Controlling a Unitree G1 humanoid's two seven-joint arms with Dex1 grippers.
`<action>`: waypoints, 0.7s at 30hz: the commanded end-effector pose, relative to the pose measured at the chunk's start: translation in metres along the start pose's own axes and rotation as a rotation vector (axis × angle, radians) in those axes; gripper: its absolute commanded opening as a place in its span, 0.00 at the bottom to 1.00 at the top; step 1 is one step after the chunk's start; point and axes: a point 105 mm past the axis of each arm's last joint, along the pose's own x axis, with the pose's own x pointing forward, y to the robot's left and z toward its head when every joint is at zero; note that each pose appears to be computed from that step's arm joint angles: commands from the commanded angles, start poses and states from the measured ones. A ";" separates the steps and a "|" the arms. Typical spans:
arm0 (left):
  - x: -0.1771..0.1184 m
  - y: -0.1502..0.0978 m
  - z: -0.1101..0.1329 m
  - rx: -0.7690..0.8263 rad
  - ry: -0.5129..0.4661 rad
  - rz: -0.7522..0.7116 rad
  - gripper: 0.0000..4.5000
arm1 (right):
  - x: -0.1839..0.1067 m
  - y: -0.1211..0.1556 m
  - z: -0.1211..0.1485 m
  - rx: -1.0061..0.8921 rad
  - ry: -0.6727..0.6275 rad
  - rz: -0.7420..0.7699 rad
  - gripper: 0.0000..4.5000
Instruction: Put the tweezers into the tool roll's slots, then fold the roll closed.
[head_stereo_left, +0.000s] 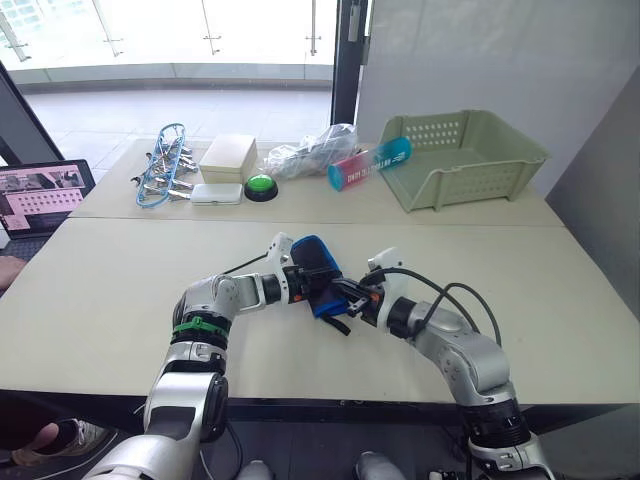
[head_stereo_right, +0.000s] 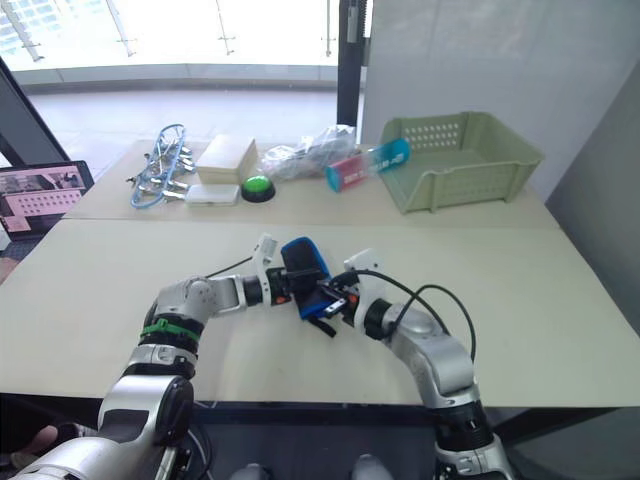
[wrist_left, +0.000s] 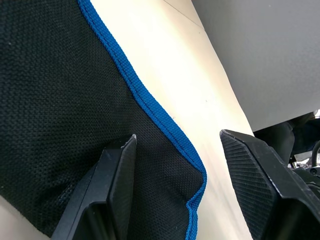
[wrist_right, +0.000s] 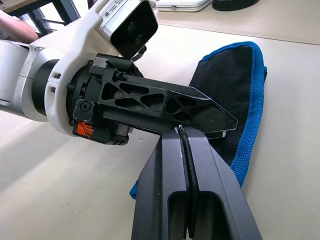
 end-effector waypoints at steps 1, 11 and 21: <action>0.005 0.003 -0.012 -0.018 0.052 0.020 0.64 | -0.008 -0.002 0.000 0.049 -0.019 0.024 0.00; 0.005 0.000 -0.016 -0.028 0.069 0.002 0.64 | -0.032 0.007 0.028 0.082 -0.099 0.183 0.00; 0.005 -0.002 -0.017 -0.030 0.075 -0.008 0.64 | -0.003 -0.015 0.000 0.000 0.031 0.023 0.00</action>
